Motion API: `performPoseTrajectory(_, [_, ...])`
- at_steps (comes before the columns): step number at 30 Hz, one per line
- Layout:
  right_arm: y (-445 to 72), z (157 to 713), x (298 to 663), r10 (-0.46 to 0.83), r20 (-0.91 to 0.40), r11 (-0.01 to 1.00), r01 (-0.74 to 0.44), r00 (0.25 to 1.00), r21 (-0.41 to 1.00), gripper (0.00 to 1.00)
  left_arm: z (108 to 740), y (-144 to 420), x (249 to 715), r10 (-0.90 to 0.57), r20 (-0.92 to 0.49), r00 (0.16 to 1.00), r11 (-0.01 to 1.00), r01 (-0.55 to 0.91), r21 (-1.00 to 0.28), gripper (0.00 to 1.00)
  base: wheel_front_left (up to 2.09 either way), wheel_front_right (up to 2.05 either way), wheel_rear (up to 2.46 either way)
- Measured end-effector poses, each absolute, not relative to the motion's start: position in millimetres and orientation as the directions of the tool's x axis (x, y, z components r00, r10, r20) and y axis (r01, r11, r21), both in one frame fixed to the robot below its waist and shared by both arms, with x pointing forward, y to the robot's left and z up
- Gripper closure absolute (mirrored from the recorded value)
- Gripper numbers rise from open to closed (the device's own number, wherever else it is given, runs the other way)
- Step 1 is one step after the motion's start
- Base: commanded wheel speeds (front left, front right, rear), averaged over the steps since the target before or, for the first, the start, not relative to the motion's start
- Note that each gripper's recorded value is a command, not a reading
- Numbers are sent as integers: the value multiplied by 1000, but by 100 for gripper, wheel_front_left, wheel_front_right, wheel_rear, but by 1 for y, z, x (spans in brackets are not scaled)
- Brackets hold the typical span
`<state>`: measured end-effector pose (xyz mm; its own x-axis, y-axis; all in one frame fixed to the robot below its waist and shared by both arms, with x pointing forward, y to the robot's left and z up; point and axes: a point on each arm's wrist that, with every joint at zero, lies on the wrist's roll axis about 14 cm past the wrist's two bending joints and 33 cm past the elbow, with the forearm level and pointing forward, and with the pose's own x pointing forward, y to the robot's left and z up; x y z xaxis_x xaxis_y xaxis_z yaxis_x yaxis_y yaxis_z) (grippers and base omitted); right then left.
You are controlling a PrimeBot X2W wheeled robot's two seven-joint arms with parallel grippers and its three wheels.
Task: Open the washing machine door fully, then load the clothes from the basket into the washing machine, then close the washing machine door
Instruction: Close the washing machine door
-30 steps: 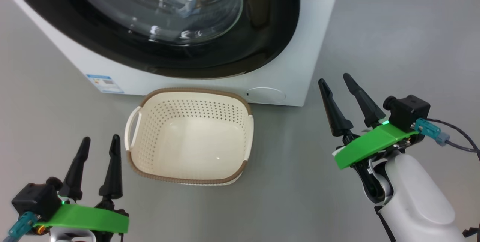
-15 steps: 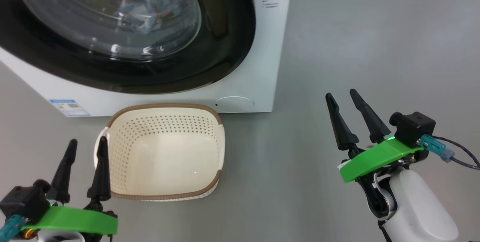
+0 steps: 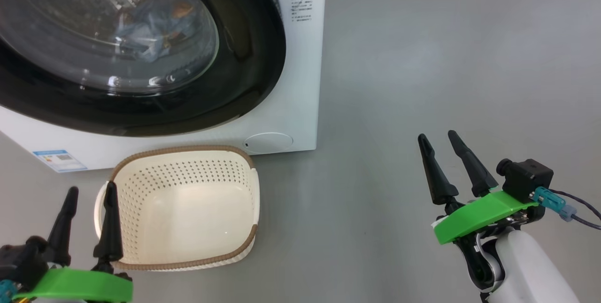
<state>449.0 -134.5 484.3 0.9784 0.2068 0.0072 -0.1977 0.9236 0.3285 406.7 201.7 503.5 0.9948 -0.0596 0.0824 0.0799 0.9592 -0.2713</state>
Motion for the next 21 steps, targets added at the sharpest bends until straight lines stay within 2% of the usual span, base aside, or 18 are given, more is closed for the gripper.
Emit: performPoseTrajectory(21, [-170,492,427,117,21,942,-118,993,314,0,492,207,403,-40,48,998,963,51,-263,0,0,0,0])
